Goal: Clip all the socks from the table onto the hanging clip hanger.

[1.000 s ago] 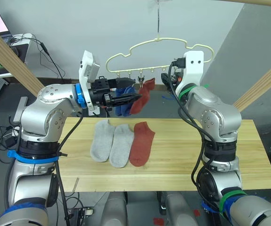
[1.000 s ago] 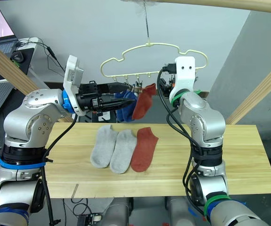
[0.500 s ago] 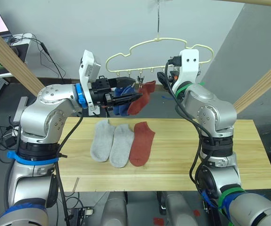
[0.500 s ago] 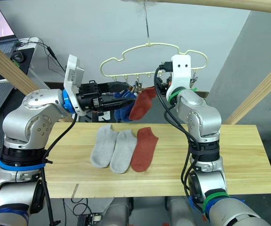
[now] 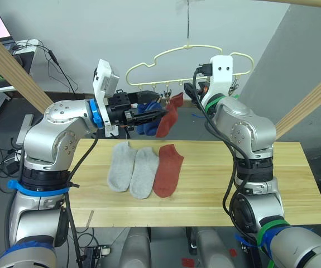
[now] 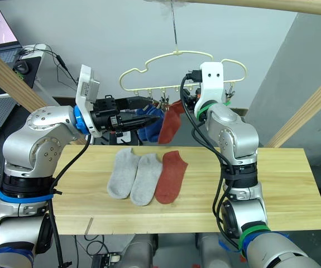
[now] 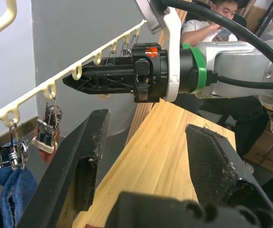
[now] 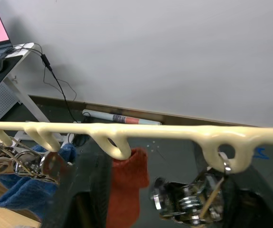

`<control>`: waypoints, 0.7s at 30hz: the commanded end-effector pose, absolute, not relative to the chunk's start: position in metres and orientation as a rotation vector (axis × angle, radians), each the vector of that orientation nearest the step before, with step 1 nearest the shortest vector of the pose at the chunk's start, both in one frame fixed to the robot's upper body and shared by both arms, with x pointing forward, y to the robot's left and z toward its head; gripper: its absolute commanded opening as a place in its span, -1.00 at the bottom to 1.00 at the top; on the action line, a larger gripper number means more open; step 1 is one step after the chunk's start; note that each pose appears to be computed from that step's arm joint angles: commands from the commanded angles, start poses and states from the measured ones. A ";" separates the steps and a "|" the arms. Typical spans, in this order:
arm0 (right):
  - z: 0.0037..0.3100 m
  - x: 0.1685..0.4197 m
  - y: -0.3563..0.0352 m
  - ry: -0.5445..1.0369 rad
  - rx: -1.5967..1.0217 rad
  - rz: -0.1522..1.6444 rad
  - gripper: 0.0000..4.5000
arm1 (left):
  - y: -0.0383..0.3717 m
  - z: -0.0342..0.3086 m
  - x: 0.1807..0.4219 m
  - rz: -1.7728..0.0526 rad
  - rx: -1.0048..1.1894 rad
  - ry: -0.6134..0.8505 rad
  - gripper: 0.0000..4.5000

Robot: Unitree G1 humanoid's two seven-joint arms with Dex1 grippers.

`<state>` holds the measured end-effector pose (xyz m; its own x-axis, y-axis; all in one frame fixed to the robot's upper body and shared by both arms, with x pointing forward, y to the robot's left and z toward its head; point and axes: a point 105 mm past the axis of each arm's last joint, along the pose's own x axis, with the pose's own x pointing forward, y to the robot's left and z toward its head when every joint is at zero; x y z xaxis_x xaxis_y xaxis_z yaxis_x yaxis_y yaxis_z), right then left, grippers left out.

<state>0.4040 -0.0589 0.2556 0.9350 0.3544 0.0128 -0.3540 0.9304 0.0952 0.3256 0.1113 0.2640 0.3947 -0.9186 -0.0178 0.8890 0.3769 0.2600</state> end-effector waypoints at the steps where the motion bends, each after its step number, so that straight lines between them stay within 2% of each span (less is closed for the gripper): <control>1: 0.276 0.401 -0.058 -0.069 0.086 0.366 -0.53 | 0.113 0.274 0.320 -1.151 0.279 -0.181 0.28; 2: 0.276 0.402 -0.058 -0.070 0.086 0.364 -0.70 | 0.113 0.274 0.320 -1.151 0.280 -0.180 0.28; 4: 0.276 0.402 -0.059 -0.070 0.087 0.361 -0.92 | 0.113 0.274 0.320 -1.149 0.281 -0.179 0.28; 10: 0.276 0.402 -0.060 -0.072 0.089 0.357 -0.94 | 0.113 0.265 0.321 -1.132 0.299 -0.133 0.28; 13: 0.276 0.402 -0.061 -0.073 0.089 0.356 -0.94 | 0.113 0.248 0.321 -1.120 0.313 -0.017 0.28; 15: 0.276 0.401 -0.061 -0.072 0.087 0.360 -0.94 | 0.112 0.222 0.321 -1.109 0.323 0.147 0.28; 18: 0.276 0.400 -0.060 -0.071 0.086 0.362 -0.94 | 0.110 0.202 0.319 -1.095 0.328 0.210 0.51; 21: 0.277 0.399 -0.060 -0.073 0.085 0.364 -0.94 | 0.110 0.187 0.323 -1.043 0.300 0.216 0.92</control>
<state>0.4051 -0.0621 0.2558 0.9384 0.3453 0.0128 -0.3450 0.9342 0.0907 0.3234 0.1120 0.1807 0.4611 -0.8202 -0.3386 0.8834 0.4604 0.0878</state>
